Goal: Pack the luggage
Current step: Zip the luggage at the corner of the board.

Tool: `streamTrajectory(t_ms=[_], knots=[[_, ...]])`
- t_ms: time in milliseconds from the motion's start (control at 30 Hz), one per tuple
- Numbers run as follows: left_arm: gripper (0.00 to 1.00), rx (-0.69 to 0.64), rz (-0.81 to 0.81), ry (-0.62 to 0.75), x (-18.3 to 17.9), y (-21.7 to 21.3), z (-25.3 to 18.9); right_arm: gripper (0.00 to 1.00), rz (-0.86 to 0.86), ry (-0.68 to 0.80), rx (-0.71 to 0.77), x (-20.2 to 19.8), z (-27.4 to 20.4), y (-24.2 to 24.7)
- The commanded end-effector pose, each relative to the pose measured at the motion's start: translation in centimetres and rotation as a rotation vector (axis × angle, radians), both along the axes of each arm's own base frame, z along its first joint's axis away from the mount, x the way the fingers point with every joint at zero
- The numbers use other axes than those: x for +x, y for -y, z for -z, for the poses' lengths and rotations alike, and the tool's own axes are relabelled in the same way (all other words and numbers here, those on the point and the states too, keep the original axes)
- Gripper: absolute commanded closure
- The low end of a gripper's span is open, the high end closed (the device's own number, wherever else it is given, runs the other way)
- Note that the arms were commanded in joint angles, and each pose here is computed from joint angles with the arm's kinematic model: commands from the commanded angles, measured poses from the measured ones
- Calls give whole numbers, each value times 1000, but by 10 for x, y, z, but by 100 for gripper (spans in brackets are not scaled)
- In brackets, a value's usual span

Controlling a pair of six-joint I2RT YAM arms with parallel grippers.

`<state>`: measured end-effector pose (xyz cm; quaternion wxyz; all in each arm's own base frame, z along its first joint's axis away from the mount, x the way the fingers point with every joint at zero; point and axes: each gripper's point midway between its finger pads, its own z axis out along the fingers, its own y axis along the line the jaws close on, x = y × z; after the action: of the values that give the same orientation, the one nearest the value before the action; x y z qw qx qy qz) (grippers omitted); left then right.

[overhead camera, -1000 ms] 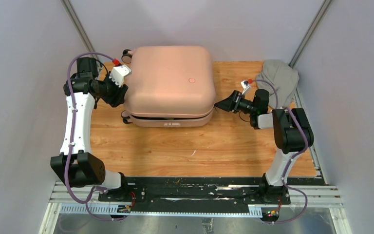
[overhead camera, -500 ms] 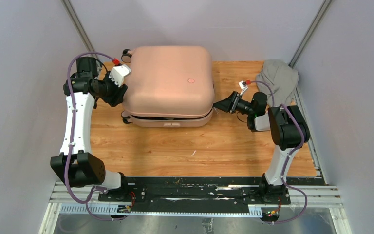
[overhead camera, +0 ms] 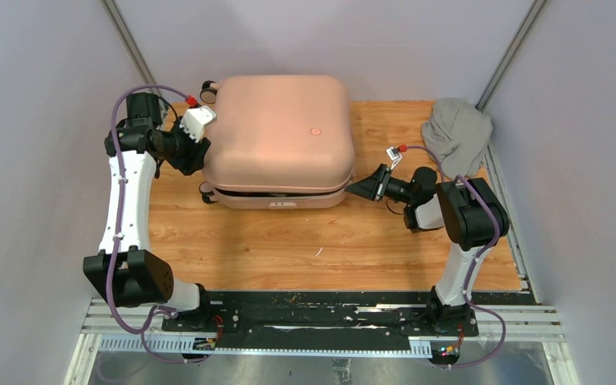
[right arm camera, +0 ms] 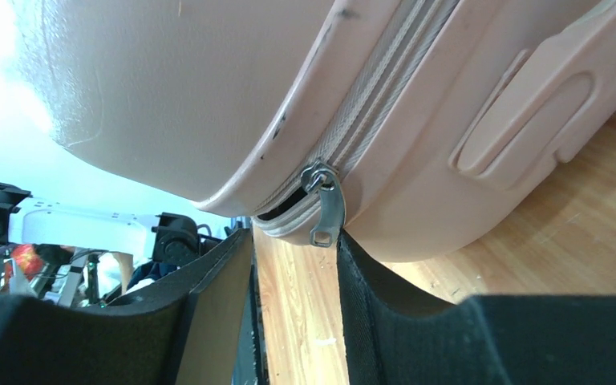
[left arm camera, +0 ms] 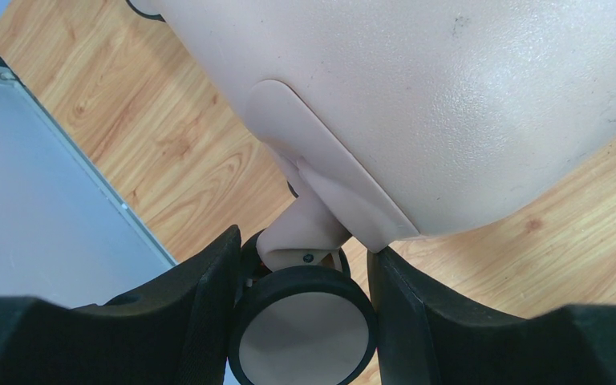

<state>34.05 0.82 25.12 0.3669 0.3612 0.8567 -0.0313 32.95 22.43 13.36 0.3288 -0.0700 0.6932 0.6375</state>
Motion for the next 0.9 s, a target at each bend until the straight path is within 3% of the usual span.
streamTrajectory(t_ms=[0,267,533,867], knots=[[100,-36,2,158,21,8,-43,55,-76,92,26,-18,-22,-12],[100,-24,1,169,18,7,-45,52,-47,94,26,-1,-24,-4],[100,-22,3,164,18,7,-44,59,2,99,25,15,-25,13],[100,-8,-12,168,18,3,-45,55,-2,68,46,26,-18,16]])
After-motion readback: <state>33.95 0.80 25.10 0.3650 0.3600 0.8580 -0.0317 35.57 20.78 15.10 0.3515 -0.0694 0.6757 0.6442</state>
